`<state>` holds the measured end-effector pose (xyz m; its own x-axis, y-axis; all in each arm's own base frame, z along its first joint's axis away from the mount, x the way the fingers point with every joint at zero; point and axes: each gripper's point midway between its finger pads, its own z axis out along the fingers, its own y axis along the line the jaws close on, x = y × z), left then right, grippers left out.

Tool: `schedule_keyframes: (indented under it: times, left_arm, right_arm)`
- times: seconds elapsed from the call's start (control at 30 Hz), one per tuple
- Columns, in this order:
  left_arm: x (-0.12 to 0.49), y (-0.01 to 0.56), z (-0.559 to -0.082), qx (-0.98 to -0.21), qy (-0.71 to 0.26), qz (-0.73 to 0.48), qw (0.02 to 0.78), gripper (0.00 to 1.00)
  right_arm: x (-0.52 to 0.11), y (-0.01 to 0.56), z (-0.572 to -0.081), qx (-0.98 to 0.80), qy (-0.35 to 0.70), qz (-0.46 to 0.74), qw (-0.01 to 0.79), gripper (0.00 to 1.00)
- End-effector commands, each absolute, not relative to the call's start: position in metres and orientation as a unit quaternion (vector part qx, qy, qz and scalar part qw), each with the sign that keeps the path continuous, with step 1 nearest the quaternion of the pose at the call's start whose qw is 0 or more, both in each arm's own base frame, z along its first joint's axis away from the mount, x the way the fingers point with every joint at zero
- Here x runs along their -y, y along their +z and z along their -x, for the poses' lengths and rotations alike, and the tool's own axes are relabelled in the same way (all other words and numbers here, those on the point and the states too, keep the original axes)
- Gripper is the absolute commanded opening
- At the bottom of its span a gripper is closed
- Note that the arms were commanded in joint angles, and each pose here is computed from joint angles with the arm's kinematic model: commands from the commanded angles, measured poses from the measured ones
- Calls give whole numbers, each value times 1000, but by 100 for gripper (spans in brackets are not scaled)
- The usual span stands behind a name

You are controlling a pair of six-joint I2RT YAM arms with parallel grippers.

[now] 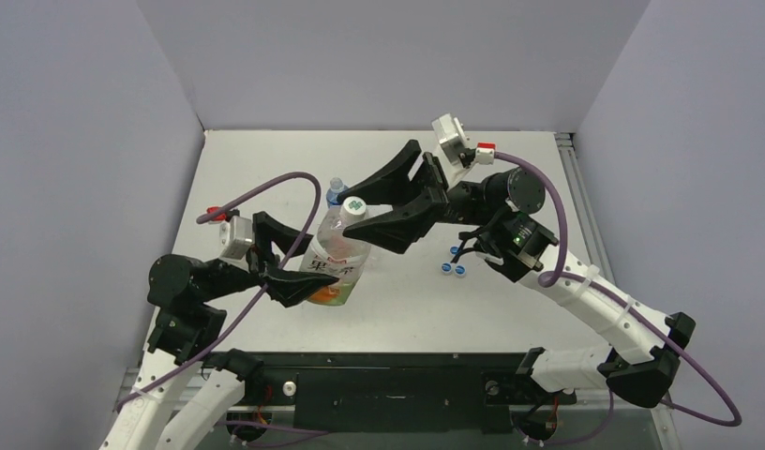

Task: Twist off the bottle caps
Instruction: Unscrew the bottle cap from the plastic bottle.

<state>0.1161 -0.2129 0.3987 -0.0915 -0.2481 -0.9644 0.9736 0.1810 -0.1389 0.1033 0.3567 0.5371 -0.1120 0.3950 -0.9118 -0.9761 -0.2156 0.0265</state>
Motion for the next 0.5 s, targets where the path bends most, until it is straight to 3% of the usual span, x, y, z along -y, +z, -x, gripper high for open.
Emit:
schedule_keyframes:
  times: [0.0,0.07,0.2,0.3,0.37,0.47]
  left_arm:
    - [206,418,-142,-511,-488,-323,630,0]
    - [201,413,-157,-522,-455,-311,651,0]
    - [188,391,-191,-556,-371,-293,683,0]
    - [177,380,-210,-571,-315,-281,705,0]
    - [170,378,-218,-576,-292,-271,714,0]
    - [165,381,-223,-576,-274,-263,724,0]
  right_arm:
    - [-342,545,-98,-349,654,418,525,61]
    - [-338,544,-115,-378,631,391,552,69]
    - [-328,549,-145,-411,608,319,599,74]
    - [-331,550,-174,-456,591,254,616,73]
    - [-337,544,-193,-499,558,218,626,66]
    - [-346,528,-210,-561,489,190,641,62]
